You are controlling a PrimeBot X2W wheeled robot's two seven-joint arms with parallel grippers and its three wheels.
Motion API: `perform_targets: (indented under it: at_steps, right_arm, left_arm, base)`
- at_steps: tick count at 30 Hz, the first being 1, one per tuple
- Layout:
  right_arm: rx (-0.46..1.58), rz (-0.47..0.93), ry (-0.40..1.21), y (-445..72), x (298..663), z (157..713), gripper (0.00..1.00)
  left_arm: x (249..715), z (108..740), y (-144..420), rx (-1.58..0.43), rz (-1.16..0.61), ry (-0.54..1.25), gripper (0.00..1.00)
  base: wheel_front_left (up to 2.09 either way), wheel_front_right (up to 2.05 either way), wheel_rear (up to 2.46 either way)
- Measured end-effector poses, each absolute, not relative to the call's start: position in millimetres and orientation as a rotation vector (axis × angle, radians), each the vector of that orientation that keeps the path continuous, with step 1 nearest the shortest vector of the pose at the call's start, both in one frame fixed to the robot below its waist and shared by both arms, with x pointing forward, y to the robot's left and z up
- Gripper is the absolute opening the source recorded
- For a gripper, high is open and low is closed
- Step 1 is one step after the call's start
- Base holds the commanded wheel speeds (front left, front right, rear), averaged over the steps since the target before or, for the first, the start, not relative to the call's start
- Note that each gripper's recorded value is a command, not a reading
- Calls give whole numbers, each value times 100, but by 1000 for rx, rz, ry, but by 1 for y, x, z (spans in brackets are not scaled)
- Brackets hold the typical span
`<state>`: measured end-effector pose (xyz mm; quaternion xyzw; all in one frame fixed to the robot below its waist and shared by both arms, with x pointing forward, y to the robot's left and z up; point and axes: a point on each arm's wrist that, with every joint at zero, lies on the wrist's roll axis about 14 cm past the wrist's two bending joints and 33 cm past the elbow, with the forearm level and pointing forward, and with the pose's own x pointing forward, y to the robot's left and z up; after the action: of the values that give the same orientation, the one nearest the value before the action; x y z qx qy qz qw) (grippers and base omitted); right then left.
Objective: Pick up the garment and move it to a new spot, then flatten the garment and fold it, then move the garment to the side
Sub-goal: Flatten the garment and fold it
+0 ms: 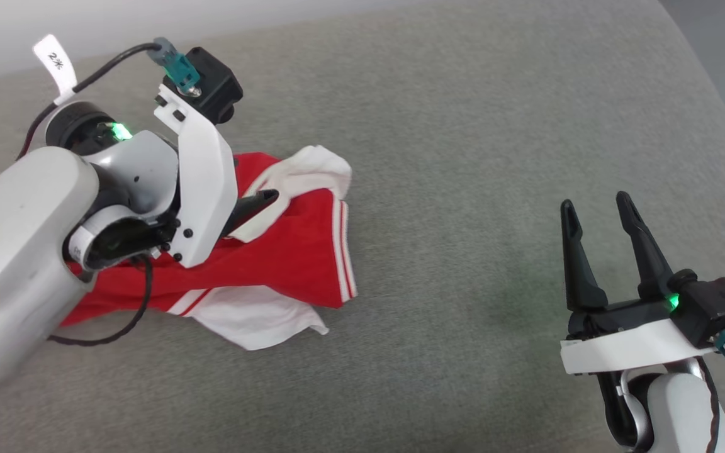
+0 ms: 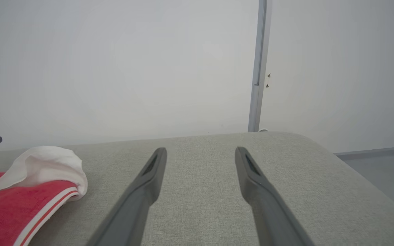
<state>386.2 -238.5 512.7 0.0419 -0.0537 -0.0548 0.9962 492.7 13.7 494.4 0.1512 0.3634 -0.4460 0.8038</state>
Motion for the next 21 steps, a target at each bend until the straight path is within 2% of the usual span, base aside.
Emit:
perform_targets:
  at_steps: [9,10,11,16,21]
  right_arm:
    - [81,-151,-76,-252,385,503,100]
    - [79,-154,-73,-253,385,502,100]
    - [79,-155,-70,-253,385,501,100]
    - [77,-153,-71,-253,389,501,100]
    - [77,-138,-75,-249,394,500,100]
  left_arm:
    - [492,445,0,336,-997,864,100]
    - [491,439,1,340,-994,874,44]
    - [492,435,1,348,-993,877,0]
    - [503,428,14,330,-933,887,0]
    - [530,442,44,260,-795,831,0]
  base:
    - [0,0,0]
    - [0,0,0]
    - [0,0,0]
    - [0,0,0]
    - [0,0,0]
